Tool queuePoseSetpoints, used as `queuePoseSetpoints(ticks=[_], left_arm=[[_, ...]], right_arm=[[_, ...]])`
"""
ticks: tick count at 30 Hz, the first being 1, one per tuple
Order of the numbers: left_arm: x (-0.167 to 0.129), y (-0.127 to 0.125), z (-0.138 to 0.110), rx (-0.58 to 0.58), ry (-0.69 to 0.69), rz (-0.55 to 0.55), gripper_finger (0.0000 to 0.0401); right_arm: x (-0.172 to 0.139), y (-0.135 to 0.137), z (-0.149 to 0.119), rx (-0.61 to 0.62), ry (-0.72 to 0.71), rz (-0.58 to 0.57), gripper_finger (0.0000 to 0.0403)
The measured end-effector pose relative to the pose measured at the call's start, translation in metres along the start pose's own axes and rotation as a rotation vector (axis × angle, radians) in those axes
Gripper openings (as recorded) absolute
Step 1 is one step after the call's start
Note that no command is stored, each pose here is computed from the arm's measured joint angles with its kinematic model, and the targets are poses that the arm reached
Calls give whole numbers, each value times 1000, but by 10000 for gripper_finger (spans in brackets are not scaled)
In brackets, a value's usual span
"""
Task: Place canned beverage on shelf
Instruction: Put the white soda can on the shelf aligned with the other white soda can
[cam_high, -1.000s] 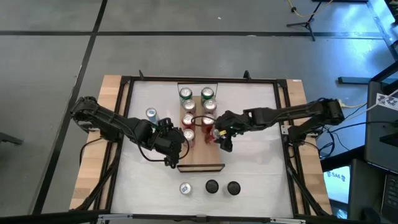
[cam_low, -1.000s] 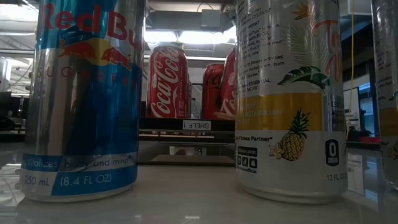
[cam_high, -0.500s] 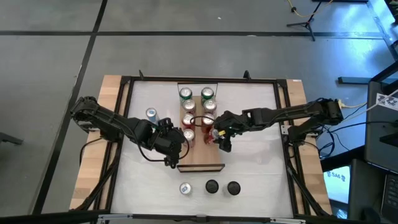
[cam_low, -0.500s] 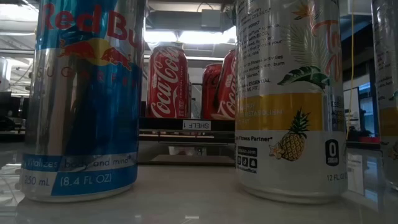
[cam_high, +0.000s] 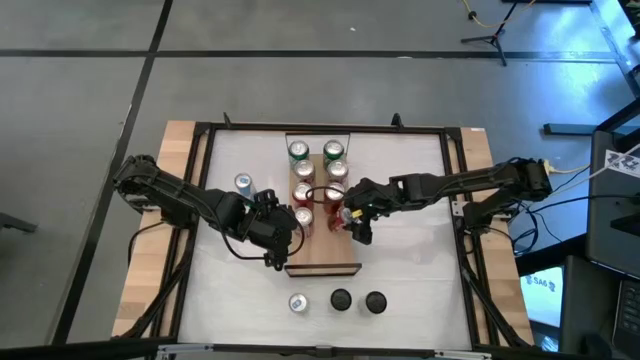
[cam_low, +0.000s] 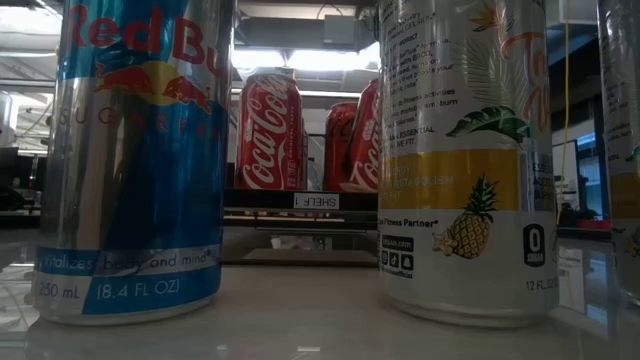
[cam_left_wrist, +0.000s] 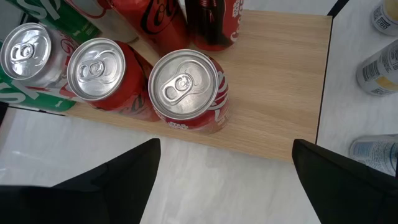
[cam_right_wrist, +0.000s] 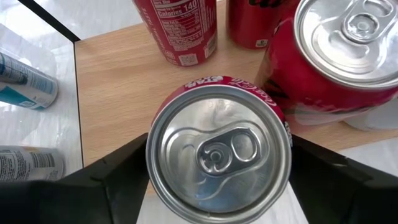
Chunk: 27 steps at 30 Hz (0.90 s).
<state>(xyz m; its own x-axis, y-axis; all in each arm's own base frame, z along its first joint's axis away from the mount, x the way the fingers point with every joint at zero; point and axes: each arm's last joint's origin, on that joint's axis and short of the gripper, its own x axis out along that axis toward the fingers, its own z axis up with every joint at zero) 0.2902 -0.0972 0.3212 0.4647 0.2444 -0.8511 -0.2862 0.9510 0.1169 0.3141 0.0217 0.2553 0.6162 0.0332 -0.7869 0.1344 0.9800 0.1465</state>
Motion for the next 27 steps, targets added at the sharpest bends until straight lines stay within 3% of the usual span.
queuePoseSetpoints(ticks=[21,27], left_arm=[[0,0,0,0,0,0,352],[0,0,0,0,0,0,352]], right_arm=[[0,0,0,0,-5,2,335],[1,0,0,-74,-6,4,335]])
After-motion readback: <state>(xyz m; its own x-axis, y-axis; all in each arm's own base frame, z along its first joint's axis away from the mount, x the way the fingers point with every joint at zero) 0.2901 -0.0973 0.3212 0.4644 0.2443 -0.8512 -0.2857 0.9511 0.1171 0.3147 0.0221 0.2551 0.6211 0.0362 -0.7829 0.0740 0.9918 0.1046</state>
